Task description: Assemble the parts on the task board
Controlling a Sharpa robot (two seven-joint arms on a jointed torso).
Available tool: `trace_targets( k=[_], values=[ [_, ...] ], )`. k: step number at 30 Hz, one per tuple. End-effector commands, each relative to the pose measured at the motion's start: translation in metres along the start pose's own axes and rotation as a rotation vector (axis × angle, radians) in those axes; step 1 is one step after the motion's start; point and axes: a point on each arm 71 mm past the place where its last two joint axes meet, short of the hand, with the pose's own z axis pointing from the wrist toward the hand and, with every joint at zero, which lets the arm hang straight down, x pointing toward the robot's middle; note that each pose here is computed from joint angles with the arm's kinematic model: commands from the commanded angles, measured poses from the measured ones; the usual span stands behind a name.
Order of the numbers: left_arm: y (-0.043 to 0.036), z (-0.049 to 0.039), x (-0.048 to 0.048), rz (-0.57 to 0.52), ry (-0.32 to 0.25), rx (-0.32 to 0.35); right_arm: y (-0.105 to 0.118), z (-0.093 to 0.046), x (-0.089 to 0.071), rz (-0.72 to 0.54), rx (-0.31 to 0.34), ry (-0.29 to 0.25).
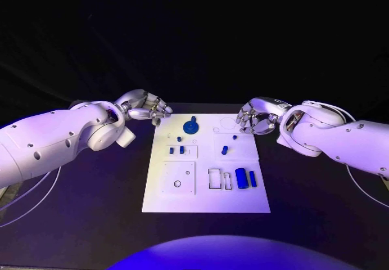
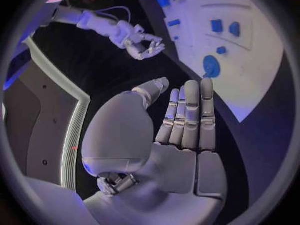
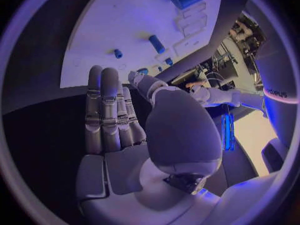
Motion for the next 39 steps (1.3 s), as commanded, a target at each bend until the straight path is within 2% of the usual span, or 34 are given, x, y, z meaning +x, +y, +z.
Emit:
trace_targets(
  k=[1, 11, 21, 39],
  values=[
    [-0.0112, -0.0046, -0.0052, -0.358, -0.11, 0.124, -0.001, 0.004, 0.005, -0.191, 0.042, 0.064],
    [-0.0202, -0.0125, 0.0054, -0.427, -0.07, 0.164, 0.002, 0.014, 0.009, -0.23, 0.069, 0.083],
    [-0.0212, -0.015, 0.0056, -0.442, -0.079, 0.165, 0.01, 0.018, 0.021, -0.228, 0.057, 0.128],
    [-0.0225, -0.0156, 0.0087, -0.454, -0.064, 0.157, 0.019, 0.026, 0.037, -0.216, 0.043, 0.154]
  ],
)
